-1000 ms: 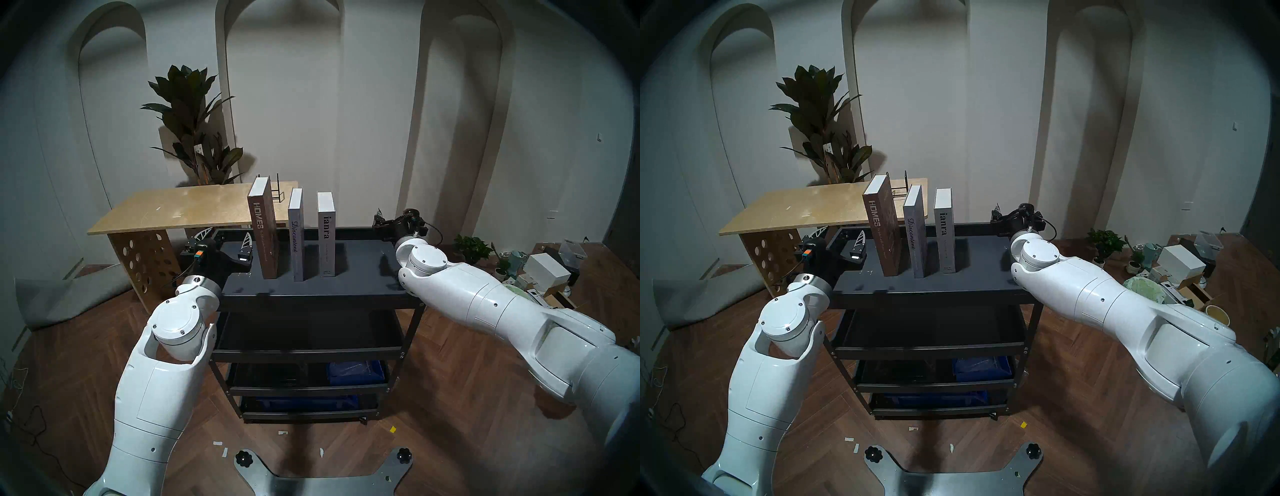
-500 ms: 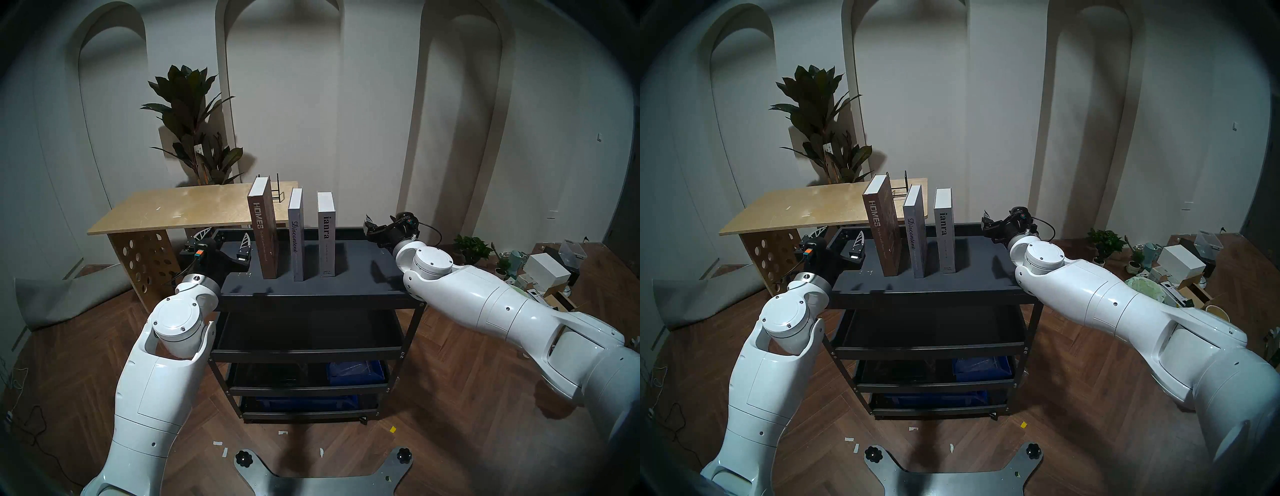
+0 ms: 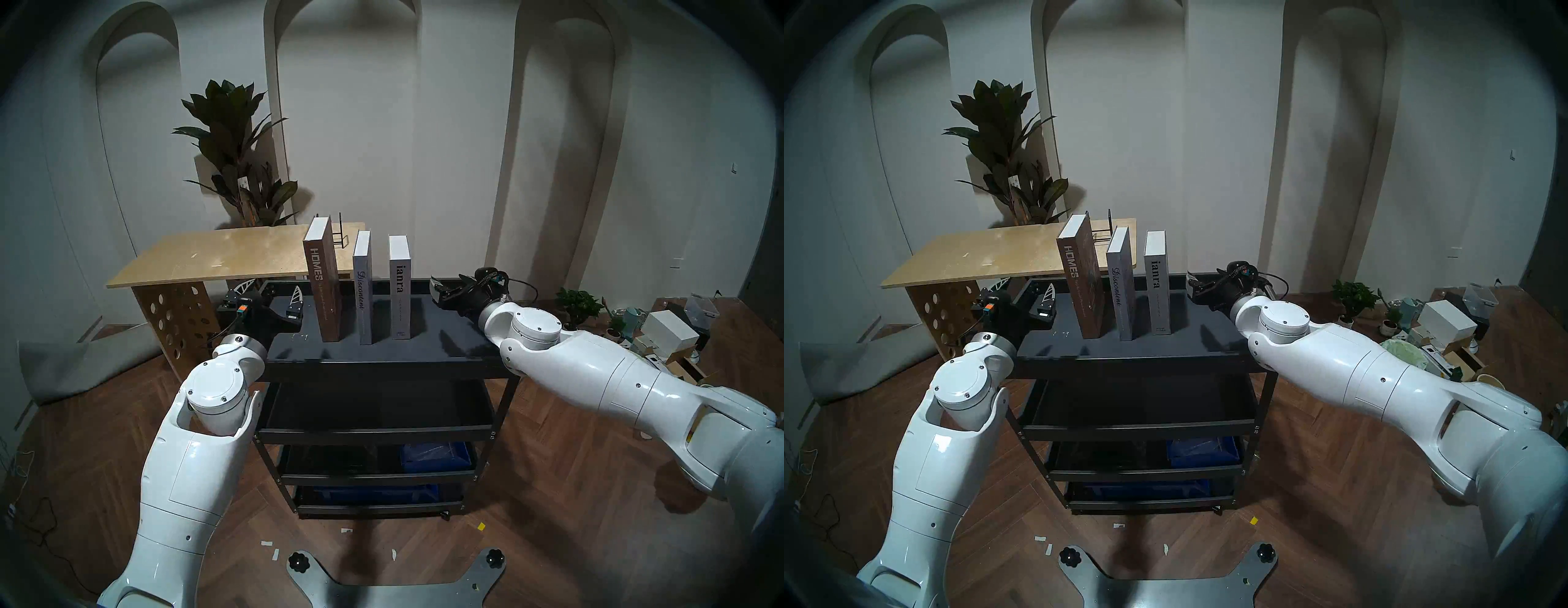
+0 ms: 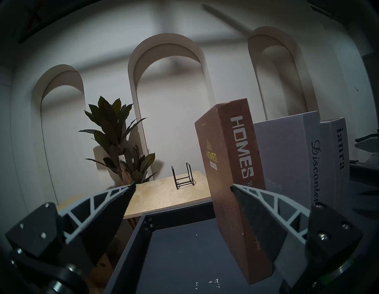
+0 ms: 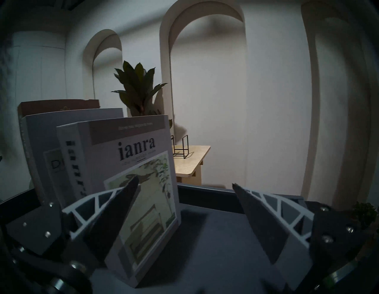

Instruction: Sort the books onto the shelf by size, largest to the left

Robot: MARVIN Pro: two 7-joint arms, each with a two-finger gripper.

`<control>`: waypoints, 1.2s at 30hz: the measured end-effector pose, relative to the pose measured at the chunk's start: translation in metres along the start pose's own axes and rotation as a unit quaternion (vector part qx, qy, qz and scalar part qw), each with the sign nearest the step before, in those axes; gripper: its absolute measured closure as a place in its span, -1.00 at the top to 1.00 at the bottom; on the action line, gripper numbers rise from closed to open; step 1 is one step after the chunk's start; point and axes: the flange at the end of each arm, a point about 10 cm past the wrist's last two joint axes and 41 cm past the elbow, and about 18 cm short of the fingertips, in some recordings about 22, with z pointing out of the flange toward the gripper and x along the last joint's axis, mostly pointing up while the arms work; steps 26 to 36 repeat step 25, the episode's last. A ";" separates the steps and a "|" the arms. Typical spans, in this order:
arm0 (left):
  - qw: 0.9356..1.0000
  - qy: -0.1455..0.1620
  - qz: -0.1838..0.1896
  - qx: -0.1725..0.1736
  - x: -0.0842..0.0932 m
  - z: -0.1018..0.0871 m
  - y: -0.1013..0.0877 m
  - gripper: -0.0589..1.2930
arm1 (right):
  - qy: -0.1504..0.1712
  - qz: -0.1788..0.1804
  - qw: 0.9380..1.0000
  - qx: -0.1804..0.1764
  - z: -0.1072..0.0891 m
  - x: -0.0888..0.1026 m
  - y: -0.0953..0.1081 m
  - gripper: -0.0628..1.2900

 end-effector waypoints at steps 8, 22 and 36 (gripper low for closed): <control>1.000 -0.004 0.005 0.005 -0.004 0.004 -0.003 0.92 | -0.016 0.004 0.998 0.062 -0.014 0.003 -0.016 0.88; 1.000 -0.010 0.013 0.009 -0.008 0.011 -0.004 0.92 | -0.039 0.009 0.988 0.151 -0.041 0.017 -0.035 0.88; 1.000 -0.012 0.014 0.009 -0.009 0.012 -0.003 0.92 | -0.046 0.010 0.984 0.170 -0.048 0.020 -0.037 0.88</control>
